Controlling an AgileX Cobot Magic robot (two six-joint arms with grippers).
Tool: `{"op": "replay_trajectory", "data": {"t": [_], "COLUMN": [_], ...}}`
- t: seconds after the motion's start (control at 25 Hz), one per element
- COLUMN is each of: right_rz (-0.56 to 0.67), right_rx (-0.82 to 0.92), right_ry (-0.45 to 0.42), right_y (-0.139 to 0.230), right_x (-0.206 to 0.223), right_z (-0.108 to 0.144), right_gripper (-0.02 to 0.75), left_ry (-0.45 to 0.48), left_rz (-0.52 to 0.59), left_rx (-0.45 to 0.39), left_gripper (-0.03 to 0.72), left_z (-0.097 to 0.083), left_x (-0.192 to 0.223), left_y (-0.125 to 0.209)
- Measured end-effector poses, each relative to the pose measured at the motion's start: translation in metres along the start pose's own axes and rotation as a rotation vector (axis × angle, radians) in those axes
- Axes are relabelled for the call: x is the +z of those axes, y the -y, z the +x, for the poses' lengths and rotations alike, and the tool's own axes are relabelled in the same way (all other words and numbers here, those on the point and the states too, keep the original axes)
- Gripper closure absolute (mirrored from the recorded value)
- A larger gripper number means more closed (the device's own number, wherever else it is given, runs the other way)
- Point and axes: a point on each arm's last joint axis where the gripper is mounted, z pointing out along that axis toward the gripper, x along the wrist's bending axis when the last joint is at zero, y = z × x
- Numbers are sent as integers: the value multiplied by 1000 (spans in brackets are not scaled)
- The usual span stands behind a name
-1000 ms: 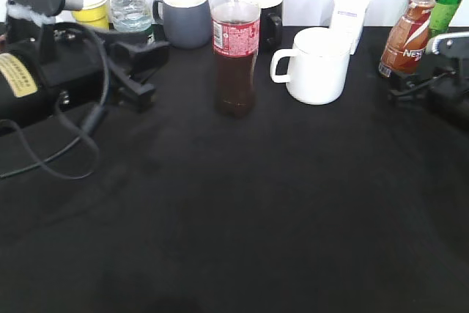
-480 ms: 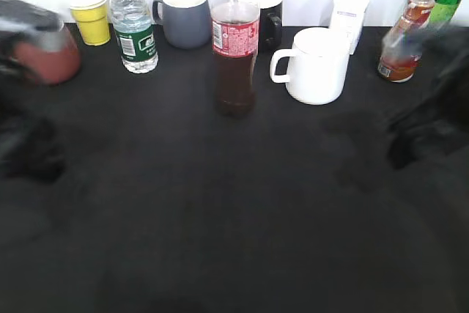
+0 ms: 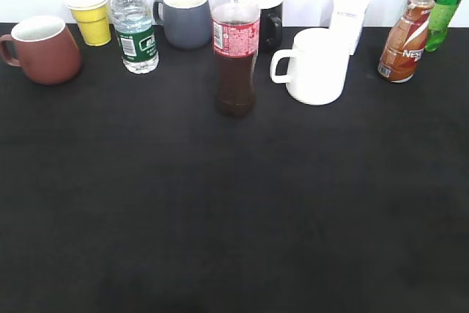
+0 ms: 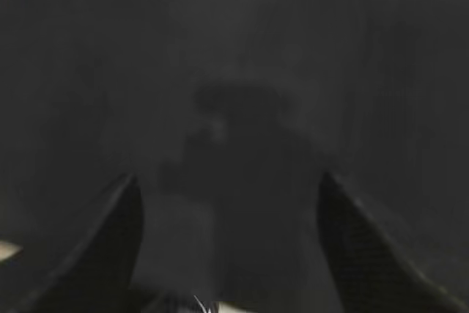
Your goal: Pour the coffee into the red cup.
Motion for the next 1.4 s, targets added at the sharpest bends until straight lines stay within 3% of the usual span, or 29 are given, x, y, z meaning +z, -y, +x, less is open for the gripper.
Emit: {"op": "replay_trajectory", "data": {"t": [0.16,0.28,0.52,1.16,1.4], "right_rz": [15,-18,-18,-22,-177], "right_rx": [-2,1,4,11,10], "right_ry": [10,26,28,16,11], "right_y": [64,70,70,69,55], "right_x": [1,-4,-4,-4,-5], "right_z": [-2,-4,-4,-3,-3], "right_gripper": [161,161,161,161,161], "left_ry": [-6,-16,-9,-9,-9], "left_rz": [89,202,121,117,117], "left_rx": [0,2,3,3,3], "left_gripper": [226,227,228,251,275], "left_z": [4,6,6,6,6], "left_x": [25,53,67,67,67], "left_y": [48,75,74,74,74]}}
